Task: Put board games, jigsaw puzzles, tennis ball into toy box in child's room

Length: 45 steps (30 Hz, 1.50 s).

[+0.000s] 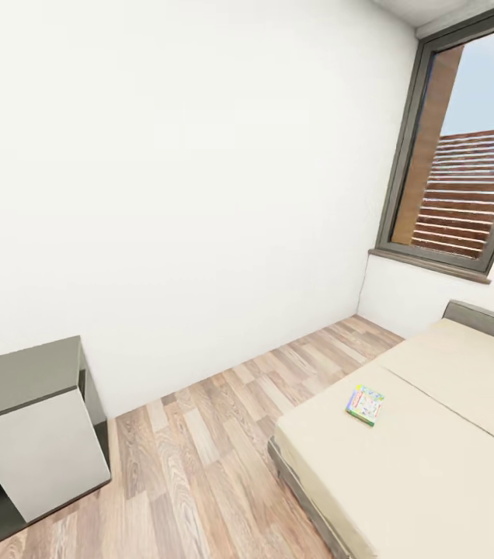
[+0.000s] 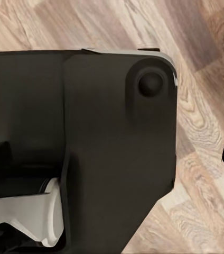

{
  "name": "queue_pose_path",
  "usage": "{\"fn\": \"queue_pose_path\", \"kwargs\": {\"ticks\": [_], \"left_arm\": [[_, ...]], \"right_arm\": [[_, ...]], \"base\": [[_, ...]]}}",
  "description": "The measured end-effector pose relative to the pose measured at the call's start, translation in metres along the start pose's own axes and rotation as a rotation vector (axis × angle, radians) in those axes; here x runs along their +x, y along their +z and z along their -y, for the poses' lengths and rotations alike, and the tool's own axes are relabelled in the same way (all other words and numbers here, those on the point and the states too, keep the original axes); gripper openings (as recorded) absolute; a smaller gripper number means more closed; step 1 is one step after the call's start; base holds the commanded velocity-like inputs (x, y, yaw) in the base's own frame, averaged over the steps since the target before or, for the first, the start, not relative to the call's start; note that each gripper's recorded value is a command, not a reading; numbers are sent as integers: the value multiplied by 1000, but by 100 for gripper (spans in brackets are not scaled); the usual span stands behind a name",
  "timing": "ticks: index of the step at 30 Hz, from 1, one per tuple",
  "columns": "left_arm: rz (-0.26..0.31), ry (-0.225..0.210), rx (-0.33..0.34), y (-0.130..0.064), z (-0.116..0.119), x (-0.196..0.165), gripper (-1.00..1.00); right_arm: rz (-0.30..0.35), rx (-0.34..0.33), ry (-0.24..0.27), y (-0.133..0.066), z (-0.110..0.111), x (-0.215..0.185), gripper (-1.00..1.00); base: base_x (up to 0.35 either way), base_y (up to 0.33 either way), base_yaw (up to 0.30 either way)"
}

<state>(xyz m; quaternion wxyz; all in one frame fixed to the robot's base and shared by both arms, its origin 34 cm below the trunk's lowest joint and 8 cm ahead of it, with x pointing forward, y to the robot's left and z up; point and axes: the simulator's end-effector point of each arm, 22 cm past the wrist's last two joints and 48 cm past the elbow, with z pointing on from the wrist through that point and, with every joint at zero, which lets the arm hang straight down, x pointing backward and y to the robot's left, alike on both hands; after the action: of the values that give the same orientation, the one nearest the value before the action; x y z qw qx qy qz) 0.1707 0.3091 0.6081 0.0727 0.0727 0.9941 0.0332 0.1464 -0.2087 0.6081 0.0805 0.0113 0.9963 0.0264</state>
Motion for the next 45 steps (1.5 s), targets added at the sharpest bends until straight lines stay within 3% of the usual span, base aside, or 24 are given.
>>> {"fn": "queue_pose_path", "kwargs": {"ticks": [18,45], "left_arm": [[-1,0,3,-13,2,6,100],[1,-1,4,-13,3,5,100]], "right_arm": [[-2,0,0,-14,-1,6,100],[-3,0,0,-14,-1,6,100]], "base": [[-40,0,-285],[0,0,-285]]}}
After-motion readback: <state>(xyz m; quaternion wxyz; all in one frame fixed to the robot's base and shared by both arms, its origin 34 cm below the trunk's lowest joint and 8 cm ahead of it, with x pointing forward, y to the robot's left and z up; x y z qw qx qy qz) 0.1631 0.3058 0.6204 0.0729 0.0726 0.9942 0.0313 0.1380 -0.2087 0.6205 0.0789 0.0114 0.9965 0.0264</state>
